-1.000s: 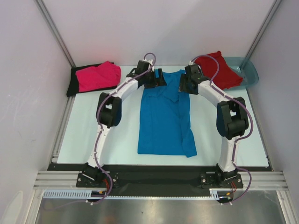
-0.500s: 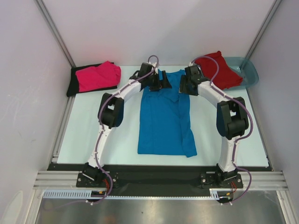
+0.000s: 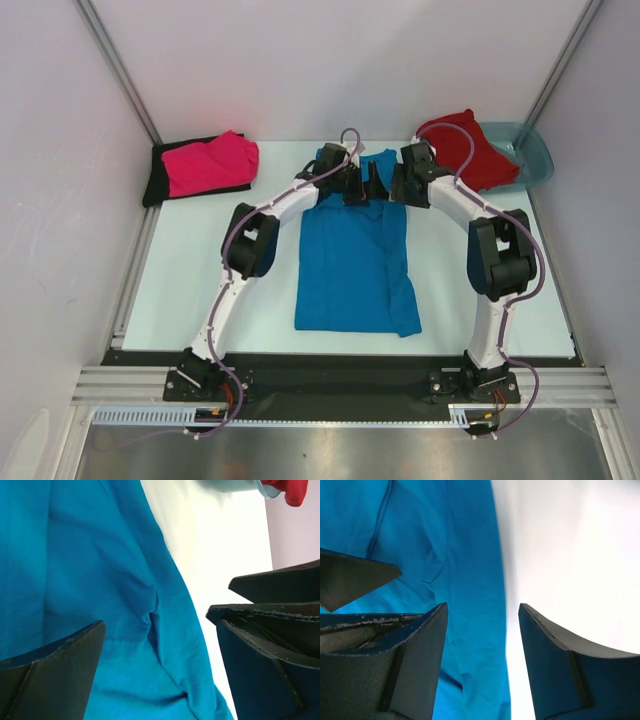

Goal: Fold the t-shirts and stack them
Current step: Fold the tshirt

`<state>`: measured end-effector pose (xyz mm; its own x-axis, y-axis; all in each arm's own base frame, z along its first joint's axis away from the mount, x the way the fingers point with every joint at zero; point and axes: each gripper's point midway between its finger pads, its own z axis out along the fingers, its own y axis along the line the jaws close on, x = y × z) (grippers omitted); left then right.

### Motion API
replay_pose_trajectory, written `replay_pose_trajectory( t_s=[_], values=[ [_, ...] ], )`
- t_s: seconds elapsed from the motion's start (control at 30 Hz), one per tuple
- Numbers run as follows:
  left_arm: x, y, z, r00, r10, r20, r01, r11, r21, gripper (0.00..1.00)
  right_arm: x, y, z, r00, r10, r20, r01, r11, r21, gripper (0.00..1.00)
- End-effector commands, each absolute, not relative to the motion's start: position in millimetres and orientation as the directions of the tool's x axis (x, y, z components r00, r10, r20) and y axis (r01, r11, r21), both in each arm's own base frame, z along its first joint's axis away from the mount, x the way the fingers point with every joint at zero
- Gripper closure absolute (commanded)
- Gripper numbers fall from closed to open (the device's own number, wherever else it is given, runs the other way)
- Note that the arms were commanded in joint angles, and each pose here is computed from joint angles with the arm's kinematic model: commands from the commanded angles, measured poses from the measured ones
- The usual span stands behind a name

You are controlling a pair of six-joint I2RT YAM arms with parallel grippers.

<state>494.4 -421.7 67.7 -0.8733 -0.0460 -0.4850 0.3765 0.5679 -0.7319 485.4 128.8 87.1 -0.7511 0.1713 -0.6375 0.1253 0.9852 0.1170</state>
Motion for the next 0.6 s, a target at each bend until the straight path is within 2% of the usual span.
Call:
replay_pose_trajectory(
  t_s=[0.0,0.07,0.13,0.17,0.23,0.27,0.33,0.4,0.43,0.5,0.53,0.57],
  values=[
    [505,-420,118,-0.811,-0.081,-0.579,0.449,0.548,-0.706,0.0,489,124,121,-0.69,0.199,-0.696,0.144,0.98,0.138,0.36],
    [517,-398,112,-0.791,-0.108,-0.602,0.415,0.628,-0.658,0.0,487,119,124,-0.681,0.206,-0.703,0.159,0.978,0.133,0.36],
    [522,-382,134,-0.753,-0.132,-0.644,0.419,0.659,-0.625,0.0,484,112,127,-0.669,0.221,-0.71,0.175,0.975,0.138,0.36],
    [524,-365,130,-0.742,-0.124,-0.659,0.41,0.695,-0.591,0.0,483,106,129,-0.662,0.23,-0.713,0.187,0.972,0.141,0.36],
    [537,-329,158,-0.668,-0.159,-0.727,0.365,0.782,-0.506,0.0,483,96,132,-0.644,0.242,-0.726,0.212,0.968,0.134,0.36],
    [535,-314,150,-0.662,-0.145,-0.735,0.341,0.815,-0.468,0.0,482,92,132,-0.646,0.249,-0.721,0.216,0.966,0.14,0.35],
    [537,-285,176,-0.62,-0.174,-0.765,0.31,0.841,-0.443,0.0,482,89,135,-0.652,0.249,-0.716,0.216,0.966,0.139,0.36],
    [525,-268,172,-0.643,-0.173,-0.746,0.282,0.852,-0.441,0.0,471,83,134,-0.679,0.248,-0.691,0.235,0.965,0.115,0.36],
    [515,-264,188,-0.636,-0.178,-0.751,0.298,0.841,-0.452,0.0,464,83,131,-0.691,0.248,-0.679,0.235,0.965,0.114,0.36],
    [490,-259,172,-0.672,-0.163,-0.723,0.293,0.837,-0.462,0.0,449,84,133,-0.713,0.248,-0.655,0.226,0.967,0.12,0.37],
    [475,-258,191,-0.656,-0.173,-0.735,0.317,0.82,-0.476,0.0,442,82,130,-0.723,0.258,-0.641,0.237,0.964,0.121,0.37],
    [450,-256,161,-0.711,-0.16,-0.685,0.292,0.819,-0.494,0.0,429,81,122,-0.747,0.255,-0.614,0.235,0.965,0.115,0.37]
  ],
)
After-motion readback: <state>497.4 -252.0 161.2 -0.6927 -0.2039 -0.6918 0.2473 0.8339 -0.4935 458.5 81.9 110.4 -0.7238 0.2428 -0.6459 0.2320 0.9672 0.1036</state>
